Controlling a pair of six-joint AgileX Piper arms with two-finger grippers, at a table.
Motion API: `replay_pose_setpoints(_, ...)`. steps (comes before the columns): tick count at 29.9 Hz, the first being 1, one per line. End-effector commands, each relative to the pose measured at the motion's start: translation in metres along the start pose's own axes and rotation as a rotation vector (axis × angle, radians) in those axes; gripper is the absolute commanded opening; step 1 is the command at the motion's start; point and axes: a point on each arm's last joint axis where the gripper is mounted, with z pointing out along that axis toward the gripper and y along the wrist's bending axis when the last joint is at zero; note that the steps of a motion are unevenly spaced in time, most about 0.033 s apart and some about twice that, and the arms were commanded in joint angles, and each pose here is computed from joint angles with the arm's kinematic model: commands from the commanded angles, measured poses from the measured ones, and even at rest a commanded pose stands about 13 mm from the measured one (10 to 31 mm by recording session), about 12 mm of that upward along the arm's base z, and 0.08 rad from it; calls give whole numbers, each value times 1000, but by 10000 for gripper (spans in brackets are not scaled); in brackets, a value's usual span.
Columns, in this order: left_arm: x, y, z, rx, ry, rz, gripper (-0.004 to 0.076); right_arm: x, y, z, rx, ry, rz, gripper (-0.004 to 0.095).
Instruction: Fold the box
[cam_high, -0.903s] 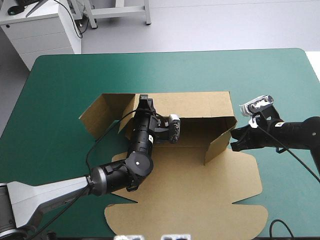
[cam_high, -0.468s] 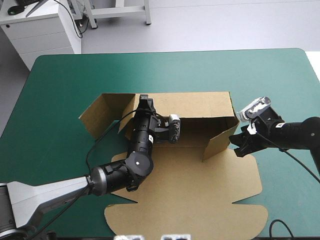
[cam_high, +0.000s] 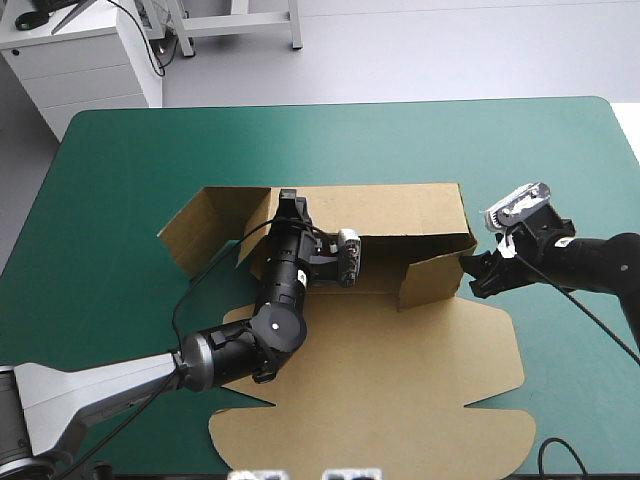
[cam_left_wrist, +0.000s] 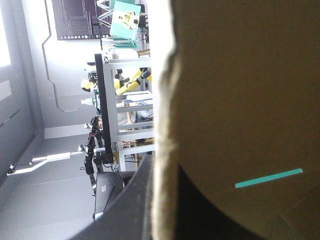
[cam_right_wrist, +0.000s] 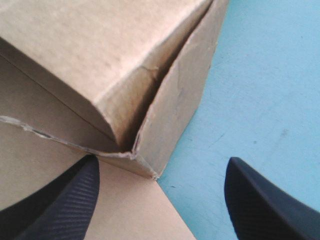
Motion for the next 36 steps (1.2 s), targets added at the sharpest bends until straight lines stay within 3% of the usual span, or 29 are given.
replay_pose_setpoints(1, 0, 28, -8, -147, -27, 25, -8, -11, 2, 0, -56, -69, 59, 657)
replay_pose_setpoints(5, 0, 28, -8, -146, -29, 25, -8, -8, 4, 11, -144, -30, 103, 657)
replay_pose_setpoints(9, 0, 28, -8, -146, -29, 25, -8, -7, 5, 16, -175, -32, 143, 657)
replay_pose_setpoints(26, 0, 28, -8, -146, -30, 25, -8, 16, 8, 40, -126, -232, 269, 657)
replay_pose_setpoints(36, 0, 28, -8, -146, -30, 25, -8, 15, 7, 41, -129, -245, 292, 641)
